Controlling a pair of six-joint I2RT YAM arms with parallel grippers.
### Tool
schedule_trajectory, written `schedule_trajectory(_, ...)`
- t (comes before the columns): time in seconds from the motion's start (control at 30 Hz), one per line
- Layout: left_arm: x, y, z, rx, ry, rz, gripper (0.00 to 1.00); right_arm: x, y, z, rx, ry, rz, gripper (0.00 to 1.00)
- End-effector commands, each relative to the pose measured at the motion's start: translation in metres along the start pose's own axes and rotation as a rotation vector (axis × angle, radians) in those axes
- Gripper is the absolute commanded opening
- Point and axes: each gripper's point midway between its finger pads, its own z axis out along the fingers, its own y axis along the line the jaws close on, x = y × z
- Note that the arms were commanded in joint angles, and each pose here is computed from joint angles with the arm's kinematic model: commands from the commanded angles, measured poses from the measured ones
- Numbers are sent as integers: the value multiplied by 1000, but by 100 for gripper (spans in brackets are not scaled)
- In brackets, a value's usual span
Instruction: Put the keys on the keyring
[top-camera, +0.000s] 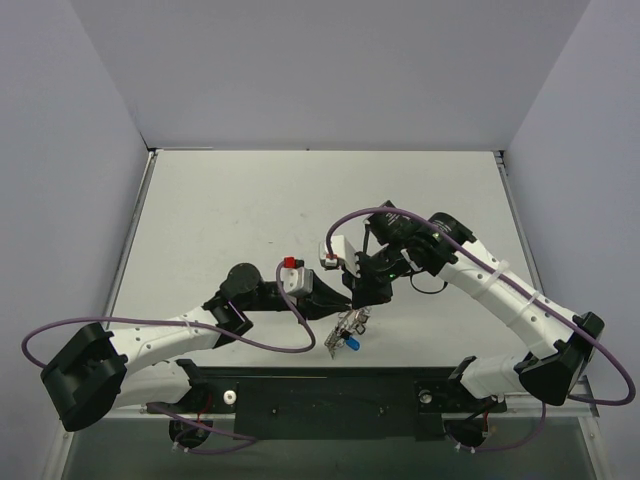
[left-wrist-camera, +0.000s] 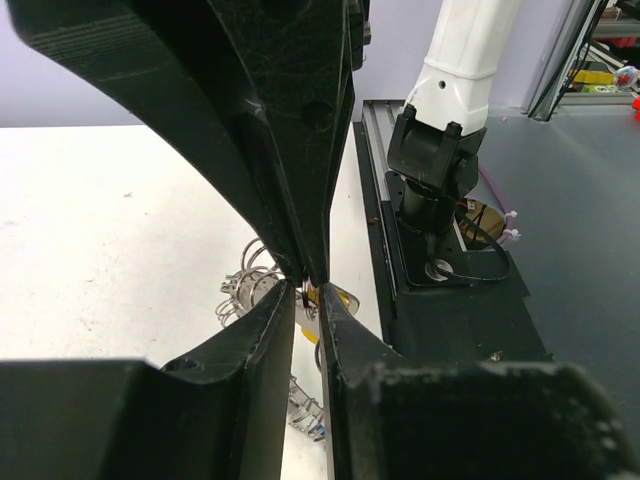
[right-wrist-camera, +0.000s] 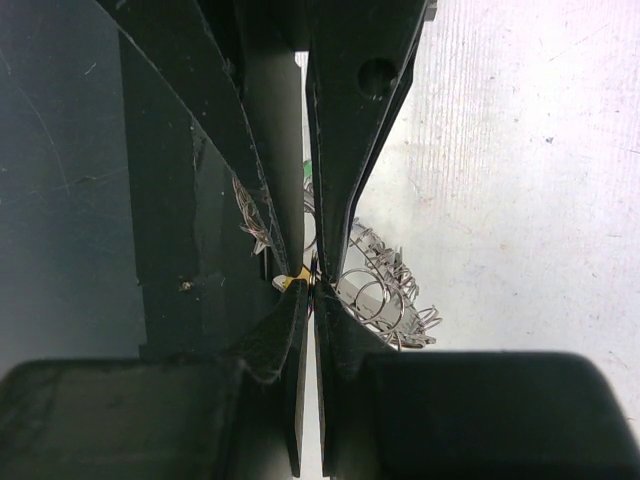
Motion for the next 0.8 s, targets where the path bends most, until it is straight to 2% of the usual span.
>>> schedule_trajectory(0.0,-18,-2,8,22,-28,43,25,-20,0,-6,1,-52,-17,0)
schedule_trajectory(0.13,-16,-3,10,27,-19,43,23,-21,0,-6,3,-56,-14,0)
schedule_trajectory(0.27,-16,-2,10,28,-14,43,17,-21,1,-5,1,-55,-11,0)
schedule_trajectory(0.4,-12,-2,11,30,2,42,17,-21,1,-7,7,-57,-14,0)
schedule_trajectory(0.77,-12,-2,10,26,11,45,25,-18,1,-6,9,-51,-8,0)
